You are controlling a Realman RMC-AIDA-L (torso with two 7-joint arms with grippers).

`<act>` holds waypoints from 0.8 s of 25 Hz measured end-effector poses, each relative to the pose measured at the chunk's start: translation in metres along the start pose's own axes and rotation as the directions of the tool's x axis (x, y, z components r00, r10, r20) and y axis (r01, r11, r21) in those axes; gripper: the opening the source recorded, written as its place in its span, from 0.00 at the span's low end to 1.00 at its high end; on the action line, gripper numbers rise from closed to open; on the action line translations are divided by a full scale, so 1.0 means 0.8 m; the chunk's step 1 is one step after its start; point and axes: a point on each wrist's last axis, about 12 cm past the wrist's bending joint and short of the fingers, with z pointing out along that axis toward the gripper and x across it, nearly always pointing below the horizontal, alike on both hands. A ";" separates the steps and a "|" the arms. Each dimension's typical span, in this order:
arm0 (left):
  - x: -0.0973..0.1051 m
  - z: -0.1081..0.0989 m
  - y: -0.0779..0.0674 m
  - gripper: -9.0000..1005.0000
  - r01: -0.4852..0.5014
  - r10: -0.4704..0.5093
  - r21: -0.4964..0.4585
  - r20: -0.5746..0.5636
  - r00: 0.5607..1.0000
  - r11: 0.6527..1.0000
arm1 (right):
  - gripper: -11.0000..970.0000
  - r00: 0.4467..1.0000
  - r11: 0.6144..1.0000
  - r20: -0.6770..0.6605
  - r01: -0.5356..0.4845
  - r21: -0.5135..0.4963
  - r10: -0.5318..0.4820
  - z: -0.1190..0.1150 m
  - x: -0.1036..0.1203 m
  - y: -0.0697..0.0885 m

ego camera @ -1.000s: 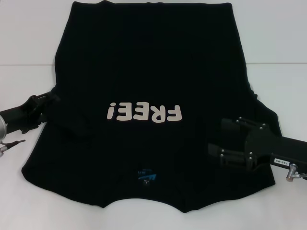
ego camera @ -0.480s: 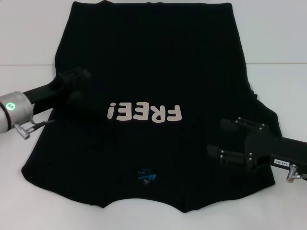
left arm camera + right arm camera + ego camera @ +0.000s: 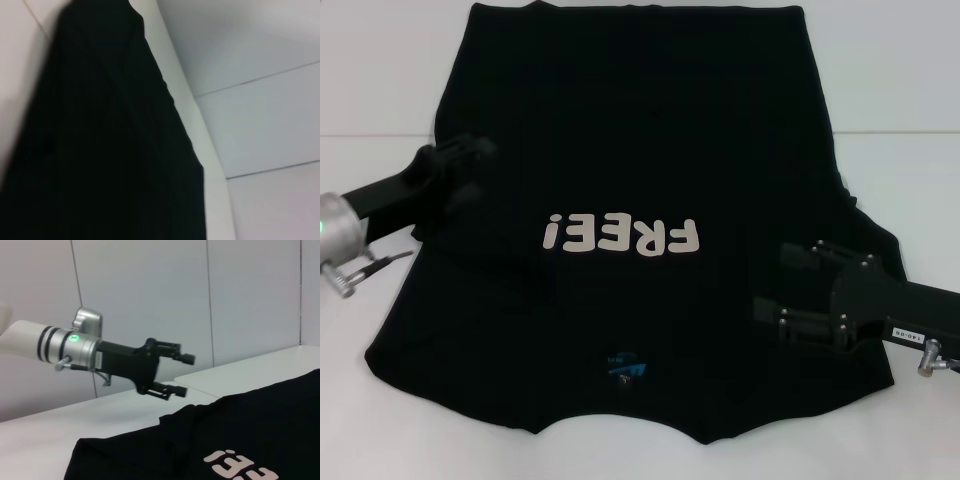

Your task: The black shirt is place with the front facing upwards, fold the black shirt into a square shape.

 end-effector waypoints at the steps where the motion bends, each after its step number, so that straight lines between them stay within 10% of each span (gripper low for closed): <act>1: -0.002 -0.006 0.005 0.75 0.001 -0.001 -0.012 0.001 1.000 1.000 | 0.91 1.000 1.000 0.000 0.000 0.001 0.000 0.000 0.000 0.000; 9: 0.011 -0.044 0.046 0.73 0.049 -0.051 -0.102 -0.021 0.998 0.994 | 0.91 1.000 1.000 -0.001 -0.003 0.003 0.003 -0.001 0.001 0.000; 20: 0.031 -0.020 0.043 0.73 0.043 -0.055 -0.133 -0.092 0.994 0.990 | 0.91 1.000 1.000 -0.007 -0.004 0.005 0.004 -0.002 0.003 0.000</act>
